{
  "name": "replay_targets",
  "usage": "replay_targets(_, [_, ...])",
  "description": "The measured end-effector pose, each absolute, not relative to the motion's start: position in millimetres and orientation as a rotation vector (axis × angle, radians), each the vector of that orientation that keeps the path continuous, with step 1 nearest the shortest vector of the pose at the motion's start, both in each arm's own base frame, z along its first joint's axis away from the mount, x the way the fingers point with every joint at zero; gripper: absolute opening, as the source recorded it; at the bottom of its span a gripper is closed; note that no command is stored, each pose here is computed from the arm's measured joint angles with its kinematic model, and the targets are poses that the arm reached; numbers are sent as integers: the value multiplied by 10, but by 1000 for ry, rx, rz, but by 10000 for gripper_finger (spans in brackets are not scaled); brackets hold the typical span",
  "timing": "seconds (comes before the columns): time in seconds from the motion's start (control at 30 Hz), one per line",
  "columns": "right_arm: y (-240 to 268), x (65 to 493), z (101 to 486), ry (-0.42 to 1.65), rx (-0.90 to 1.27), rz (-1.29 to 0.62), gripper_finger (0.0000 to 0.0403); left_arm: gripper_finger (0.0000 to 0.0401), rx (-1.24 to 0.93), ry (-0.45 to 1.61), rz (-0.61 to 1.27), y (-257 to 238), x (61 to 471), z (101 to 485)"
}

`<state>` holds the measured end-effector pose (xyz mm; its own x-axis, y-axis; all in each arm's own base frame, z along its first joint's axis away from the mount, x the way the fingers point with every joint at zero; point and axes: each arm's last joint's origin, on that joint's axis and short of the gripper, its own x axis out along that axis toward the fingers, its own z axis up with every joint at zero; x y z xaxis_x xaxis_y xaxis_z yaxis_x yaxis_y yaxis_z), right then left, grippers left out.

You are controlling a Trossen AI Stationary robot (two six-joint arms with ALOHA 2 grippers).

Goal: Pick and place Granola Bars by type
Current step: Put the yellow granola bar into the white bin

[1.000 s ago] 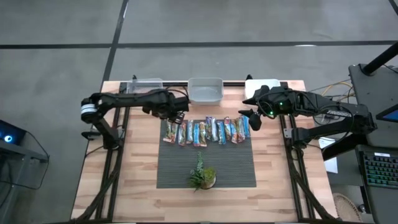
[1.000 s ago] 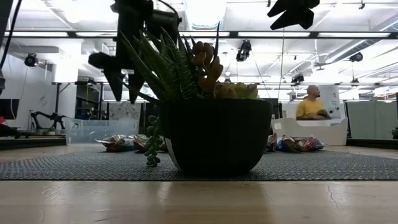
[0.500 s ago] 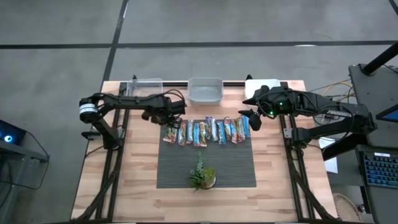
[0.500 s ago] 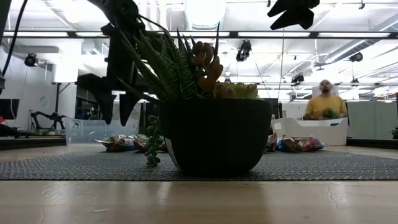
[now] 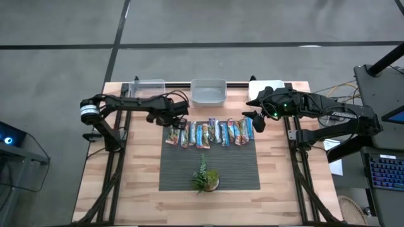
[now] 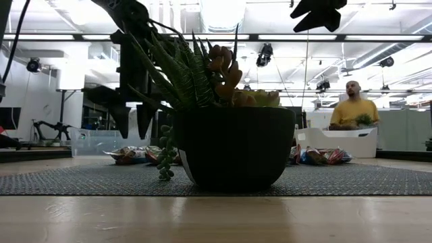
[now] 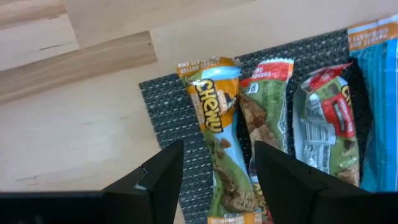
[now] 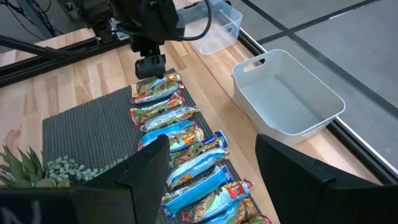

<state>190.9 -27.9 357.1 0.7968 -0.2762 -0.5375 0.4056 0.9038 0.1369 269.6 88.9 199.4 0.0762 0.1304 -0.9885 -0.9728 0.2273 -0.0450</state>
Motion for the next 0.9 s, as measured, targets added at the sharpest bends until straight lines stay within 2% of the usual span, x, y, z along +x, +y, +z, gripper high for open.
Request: replay_targets(0.9, [-280,1909,3572,535,249,-370,228,179,-1091,1076,1069,872,2638,1668])
